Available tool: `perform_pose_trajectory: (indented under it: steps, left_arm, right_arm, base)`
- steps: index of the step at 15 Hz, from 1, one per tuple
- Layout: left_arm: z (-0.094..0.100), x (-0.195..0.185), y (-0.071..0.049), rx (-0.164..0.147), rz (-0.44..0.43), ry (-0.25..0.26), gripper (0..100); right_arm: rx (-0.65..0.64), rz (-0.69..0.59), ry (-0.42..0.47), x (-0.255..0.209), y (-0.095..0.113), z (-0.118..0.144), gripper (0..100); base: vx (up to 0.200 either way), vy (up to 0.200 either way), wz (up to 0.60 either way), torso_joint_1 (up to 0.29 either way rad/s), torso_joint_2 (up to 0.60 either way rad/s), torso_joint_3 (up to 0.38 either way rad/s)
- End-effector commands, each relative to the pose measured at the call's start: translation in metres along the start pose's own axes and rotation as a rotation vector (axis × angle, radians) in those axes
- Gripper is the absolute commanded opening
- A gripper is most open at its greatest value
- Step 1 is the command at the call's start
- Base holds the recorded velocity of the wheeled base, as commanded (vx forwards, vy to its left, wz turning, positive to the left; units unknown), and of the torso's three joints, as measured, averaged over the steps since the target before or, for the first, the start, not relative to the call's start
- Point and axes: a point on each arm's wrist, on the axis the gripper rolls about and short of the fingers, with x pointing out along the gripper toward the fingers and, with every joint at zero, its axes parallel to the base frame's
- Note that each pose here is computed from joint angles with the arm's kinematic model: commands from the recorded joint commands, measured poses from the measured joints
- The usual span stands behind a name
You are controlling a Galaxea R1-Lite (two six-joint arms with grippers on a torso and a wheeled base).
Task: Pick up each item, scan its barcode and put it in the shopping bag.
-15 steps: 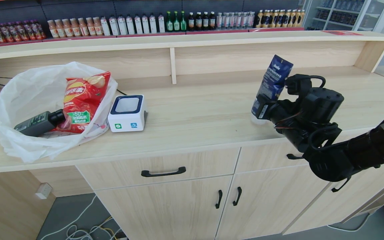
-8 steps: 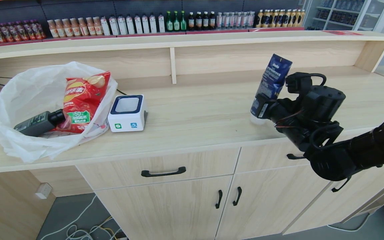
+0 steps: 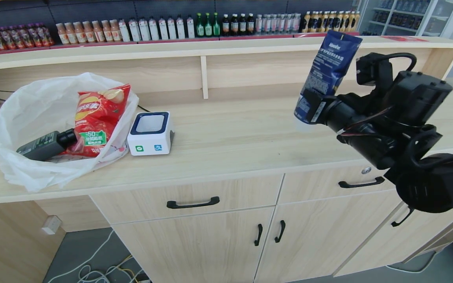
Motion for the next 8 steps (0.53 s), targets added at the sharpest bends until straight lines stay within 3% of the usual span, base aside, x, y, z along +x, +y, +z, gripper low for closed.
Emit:
perform_pose_trajectory:
  steps: [1,8]
  left_arm:
    - [0.000,0.000,0.000,0.000,0.000,-0.001,100]
    - [0.000,0.000,0.000,0.000,-0.002,-0.001,100]
  right_arm:
    - [0.027,0.057,-0.076,-0.025,0.016,0.039,0]
    - [0.055,0.179,-0.080,-0.064,0.044,0.052,0]
  base:
    - [0.000,0.000,0.00,0.000,0.00,0.000]
    - [0.000,0.000,0.00,0.000,0.00,0.000]
